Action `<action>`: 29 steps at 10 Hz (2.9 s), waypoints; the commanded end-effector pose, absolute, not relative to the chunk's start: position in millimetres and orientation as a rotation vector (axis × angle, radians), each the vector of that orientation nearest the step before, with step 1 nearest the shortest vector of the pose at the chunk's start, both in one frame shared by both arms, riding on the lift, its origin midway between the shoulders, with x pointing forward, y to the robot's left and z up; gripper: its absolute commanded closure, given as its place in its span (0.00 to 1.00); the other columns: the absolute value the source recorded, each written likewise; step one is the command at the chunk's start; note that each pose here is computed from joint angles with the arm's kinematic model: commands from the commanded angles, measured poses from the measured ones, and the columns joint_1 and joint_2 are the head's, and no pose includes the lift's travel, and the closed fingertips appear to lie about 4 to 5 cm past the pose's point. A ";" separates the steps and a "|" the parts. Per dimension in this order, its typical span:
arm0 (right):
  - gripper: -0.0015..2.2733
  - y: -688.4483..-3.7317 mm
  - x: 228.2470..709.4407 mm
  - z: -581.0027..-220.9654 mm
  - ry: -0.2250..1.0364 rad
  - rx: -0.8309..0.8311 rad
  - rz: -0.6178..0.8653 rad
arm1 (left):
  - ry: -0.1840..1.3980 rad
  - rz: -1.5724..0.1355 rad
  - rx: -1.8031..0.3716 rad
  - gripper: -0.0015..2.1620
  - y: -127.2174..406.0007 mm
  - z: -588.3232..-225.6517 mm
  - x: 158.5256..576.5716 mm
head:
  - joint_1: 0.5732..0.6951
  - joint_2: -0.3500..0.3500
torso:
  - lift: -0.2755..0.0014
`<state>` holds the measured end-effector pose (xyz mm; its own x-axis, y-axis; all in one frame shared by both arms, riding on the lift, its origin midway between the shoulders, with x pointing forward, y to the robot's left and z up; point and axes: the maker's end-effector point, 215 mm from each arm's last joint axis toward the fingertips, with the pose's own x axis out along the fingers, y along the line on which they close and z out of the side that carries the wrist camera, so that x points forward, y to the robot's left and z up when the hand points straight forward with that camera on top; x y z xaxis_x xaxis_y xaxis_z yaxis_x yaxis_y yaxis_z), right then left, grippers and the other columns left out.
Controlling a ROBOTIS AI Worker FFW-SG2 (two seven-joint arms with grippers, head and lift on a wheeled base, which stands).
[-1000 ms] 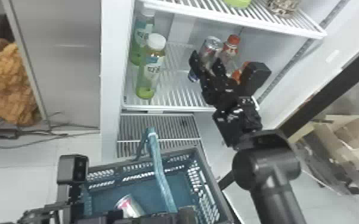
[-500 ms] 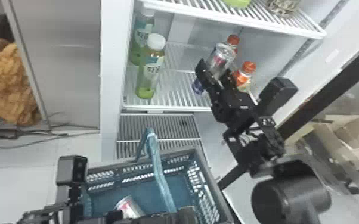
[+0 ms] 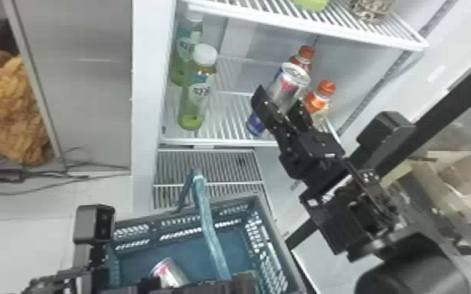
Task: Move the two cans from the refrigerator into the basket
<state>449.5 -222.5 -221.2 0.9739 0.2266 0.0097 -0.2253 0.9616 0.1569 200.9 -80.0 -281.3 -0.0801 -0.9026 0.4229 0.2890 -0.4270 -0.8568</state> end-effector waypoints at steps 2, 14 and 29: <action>0.42 -220.9 421.4 -218.1 0.082 0.128 0.237 | 0.744 -1.663 -1.273 0.54 -79.8 -282.0 200.1 | 1.00 0.00 | 0.00; 0.42 -186.7 341.5 -261.1 0.395 0.129 0.321 | 0.744 -1.663 -1.276 0.54 -79.3 -281.5 200.2 | 1.00 0.00 | 0.00; 0.21 -187.4 292.8 -307.7 0.610 0.097 0.309 | 0.748 -1.665 -1.276 0.54 -79.9 -281.9 198.6 | 1.00 0.00 | 0.00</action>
